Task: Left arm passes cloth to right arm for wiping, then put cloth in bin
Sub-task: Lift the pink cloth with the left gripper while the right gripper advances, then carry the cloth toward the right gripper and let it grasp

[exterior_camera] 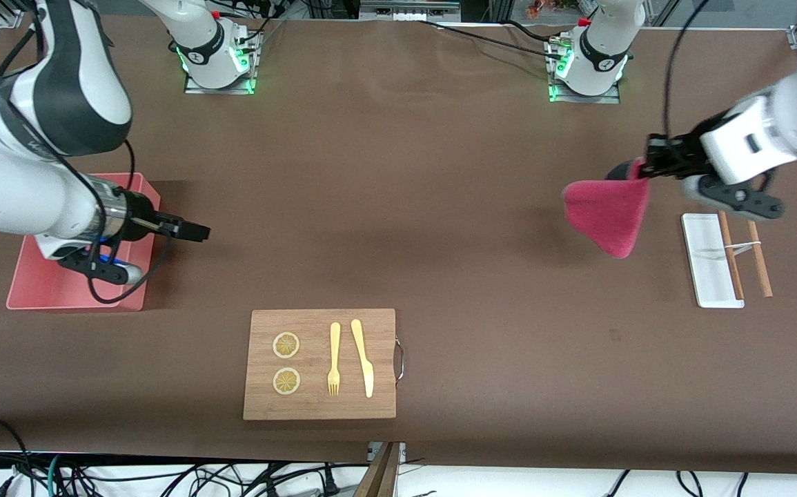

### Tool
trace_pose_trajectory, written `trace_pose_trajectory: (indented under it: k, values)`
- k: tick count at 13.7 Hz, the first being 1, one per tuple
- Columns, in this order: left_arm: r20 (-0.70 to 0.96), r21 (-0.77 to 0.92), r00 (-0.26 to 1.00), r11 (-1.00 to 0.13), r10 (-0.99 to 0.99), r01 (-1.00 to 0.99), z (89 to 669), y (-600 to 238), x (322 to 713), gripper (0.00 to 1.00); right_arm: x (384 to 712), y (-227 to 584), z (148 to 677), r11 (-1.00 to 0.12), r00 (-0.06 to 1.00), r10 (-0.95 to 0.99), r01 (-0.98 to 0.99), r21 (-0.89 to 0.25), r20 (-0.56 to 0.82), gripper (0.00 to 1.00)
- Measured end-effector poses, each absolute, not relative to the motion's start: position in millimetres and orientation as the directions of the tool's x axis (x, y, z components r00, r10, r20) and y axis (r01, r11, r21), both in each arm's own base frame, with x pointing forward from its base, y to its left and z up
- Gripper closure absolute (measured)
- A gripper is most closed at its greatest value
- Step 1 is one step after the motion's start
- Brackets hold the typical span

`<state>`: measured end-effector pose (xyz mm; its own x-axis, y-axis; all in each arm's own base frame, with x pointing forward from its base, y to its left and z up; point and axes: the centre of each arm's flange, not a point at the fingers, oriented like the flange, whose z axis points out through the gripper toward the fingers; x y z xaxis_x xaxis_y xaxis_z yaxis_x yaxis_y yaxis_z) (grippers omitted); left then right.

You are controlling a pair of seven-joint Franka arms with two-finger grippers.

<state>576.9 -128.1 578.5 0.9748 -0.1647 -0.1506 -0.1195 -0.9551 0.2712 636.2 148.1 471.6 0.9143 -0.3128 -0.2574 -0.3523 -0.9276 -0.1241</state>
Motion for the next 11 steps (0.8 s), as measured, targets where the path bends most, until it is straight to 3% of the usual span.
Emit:
trace_pose_trajectory:
  k: [6, 11]
  values:
    - [-0.102, 0.357, 0.993, -0.93, 0.055, 0.088, 538.5, -270.8, 590.5, 0.98, 639.1, 228.8, 456.7, -0.794, 0.807, -0.504, -0.573, -0.205, -0.308, 0.0]
    - [-0.078, 0.473, 0.984, -0.863, 0.163, 0.181, 519.9, -383.5, 569.6, 0.98, 638.9, 290.1, 433.9, -0.659, 0.693, -0.632, -0.716, -0.229, -0.348, 0.0]
